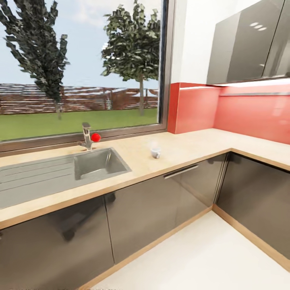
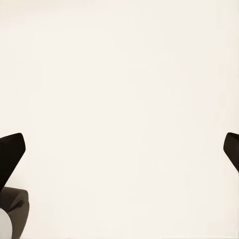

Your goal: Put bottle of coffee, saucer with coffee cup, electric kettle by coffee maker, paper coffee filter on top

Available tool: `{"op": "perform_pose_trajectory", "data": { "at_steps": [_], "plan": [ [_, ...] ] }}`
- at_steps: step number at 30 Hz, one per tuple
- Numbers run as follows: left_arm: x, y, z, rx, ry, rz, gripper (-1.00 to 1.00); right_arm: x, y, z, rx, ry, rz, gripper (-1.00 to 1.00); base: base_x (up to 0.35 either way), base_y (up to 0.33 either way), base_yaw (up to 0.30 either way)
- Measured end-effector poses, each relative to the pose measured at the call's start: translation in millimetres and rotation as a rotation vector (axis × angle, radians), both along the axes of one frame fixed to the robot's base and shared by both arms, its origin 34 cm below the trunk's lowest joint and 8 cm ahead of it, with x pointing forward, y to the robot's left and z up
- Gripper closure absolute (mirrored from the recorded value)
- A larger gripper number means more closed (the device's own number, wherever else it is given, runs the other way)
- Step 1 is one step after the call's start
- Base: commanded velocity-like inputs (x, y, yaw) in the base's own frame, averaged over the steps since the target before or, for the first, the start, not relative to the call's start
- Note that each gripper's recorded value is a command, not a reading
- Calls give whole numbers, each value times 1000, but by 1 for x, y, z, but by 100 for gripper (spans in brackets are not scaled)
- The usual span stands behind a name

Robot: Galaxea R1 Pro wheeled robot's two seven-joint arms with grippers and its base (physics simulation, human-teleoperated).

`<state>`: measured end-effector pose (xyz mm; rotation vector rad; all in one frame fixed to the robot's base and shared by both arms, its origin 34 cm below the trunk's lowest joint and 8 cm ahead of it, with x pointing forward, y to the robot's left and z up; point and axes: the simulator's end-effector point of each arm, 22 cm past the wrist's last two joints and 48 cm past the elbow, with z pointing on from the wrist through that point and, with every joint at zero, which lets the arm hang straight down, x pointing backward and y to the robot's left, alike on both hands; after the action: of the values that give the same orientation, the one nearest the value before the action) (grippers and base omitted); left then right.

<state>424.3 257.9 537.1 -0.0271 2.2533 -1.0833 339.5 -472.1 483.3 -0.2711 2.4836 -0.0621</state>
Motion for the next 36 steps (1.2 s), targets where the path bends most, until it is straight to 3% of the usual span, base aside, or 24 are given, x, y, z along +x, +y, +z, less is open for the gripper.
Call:
{"op": "perform_pose_trajectory", "data": {
  "at_steps": [17,36],
  "plan": [
    [0,0,0,-1,0,-1,-100,0,1,0,2,-1,-1,-100,3,-24,251],
    [0,0,0,0,0,0,-100,0,1,0,-1,-2,-2,-100,104,-236,29]
  ]
}}
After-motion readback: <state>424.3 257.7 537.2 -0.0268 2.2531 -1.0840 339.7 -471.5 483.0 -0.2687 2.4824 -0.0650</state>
